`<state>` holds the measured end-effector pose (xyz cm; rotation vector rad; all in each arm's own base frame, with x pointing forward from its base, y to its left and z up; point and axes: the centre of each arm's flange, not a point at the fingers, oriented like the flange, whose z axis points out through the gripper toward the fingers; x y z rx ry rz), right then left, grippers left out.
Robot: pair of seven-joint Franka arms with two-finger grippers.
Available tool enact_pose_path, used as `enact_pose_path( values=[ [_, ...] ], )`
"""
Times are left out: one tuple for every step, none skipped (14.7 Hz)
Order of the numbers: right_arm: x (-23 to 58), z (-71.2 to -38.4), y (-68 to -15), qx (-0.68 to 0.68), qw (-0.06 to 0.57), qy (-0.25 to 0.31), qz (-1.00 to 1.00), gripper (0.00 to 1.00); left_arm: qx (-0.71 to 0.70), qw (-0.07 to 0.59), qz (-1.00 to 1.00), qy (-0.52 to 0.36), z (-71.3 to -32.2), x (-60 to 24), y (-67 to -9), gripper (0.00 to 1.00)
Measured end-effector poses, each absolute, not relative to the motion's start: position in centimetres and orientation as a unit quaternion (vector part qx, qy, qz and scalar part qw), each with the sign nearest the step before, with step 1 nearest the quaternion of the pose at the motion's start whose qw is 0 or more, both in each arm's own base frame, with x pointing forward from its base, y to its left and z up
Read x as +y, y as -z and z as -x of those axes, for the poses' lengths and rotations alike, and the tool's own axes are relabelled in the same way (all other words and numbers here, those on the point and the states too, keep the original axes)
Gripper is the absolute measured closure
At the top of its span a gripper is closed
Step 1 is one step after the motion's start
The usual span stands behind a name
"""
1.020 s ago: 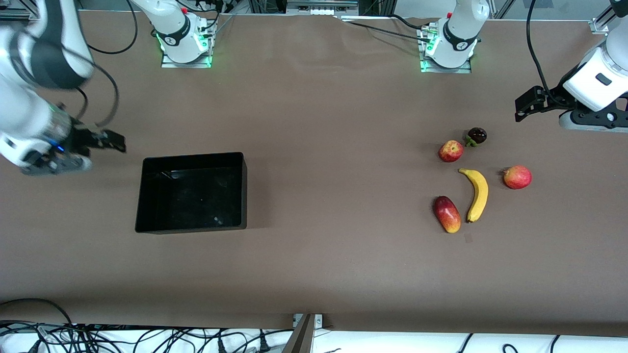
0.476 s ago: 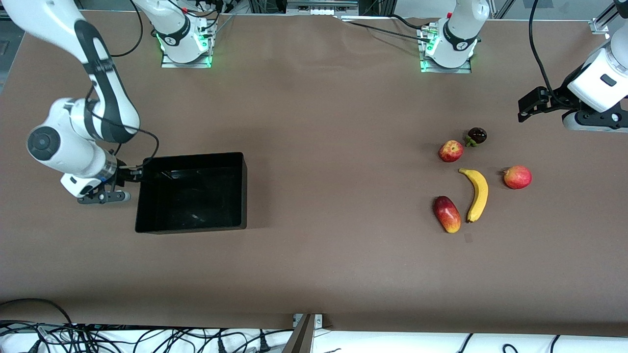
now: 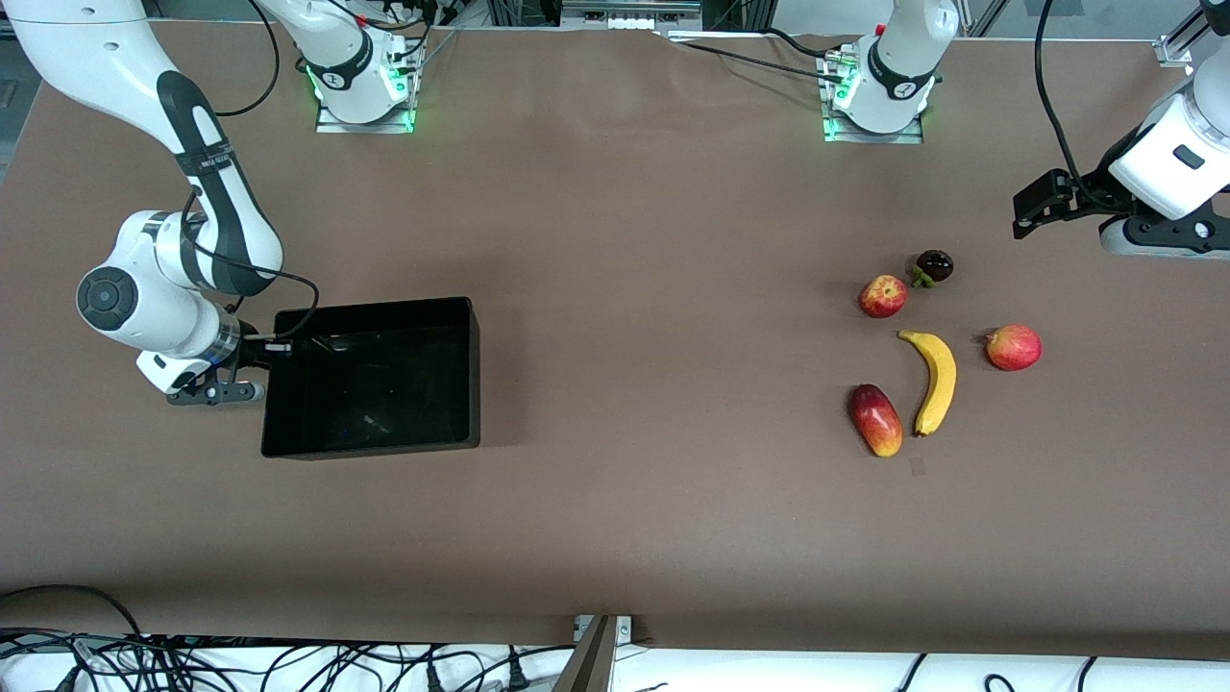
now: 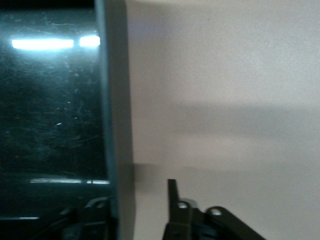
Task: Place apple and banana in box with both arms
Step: 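Reach the right gripper to the black box rim and grasp it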
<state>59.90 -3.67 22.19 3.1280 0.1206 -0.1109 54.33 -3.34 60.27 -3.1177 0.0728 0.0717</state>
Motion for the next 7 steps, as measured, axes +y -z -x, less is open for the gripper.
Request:
enact_pose_path(
  values=[
    [-3.6,-59.9,-22.2,0.038,0.004,0.036,-0.999,0.77,0.024,0.011,0.999,-0.023,-54.3,-3.4,-60.3,0.00],
    [-3.5,-60.0,-22.3,0.036,0.001,0.034,-0.999,0.86,0.024,0.011,0.999,-0.024,-54.3,-3.4,-60.3,0.00],
    [-3.3,-60.1,-22.6,0.035,-0.003,0.035,-0.999,0.97,0.024,0.011,0.999,-0.024,-54.3,-3.4,-60.3,0.00],
    [-3.2,-60.4,-23.0,0.031,-0.007,0.035,-0.999,0.97,0.024,0.011,0.999,-0.025,-54.3,-3.4,-60.2,0.00],
    [-3.1,-60.9,-23.7,0.029,-0.010,0.030,-0.999,0.97,0.024,0.011,0.999,-0.025,-54.3,-3.4,-60.2,0.00],
    [-2.7,-61.5,-24.4,0.032,-0.012,0.029,-0.999,0.97,0.024,0.011,0.999,-0.025,-54.3,-3.4,-60.2,0.00],
    [-1.8,-62.2,-25.4,0.038,-0.015,0.027,-0.999,0.97,0.024,0.011,0.999,-0.025,-54.3,-3.4,-60.2,0.00]
  ],
)
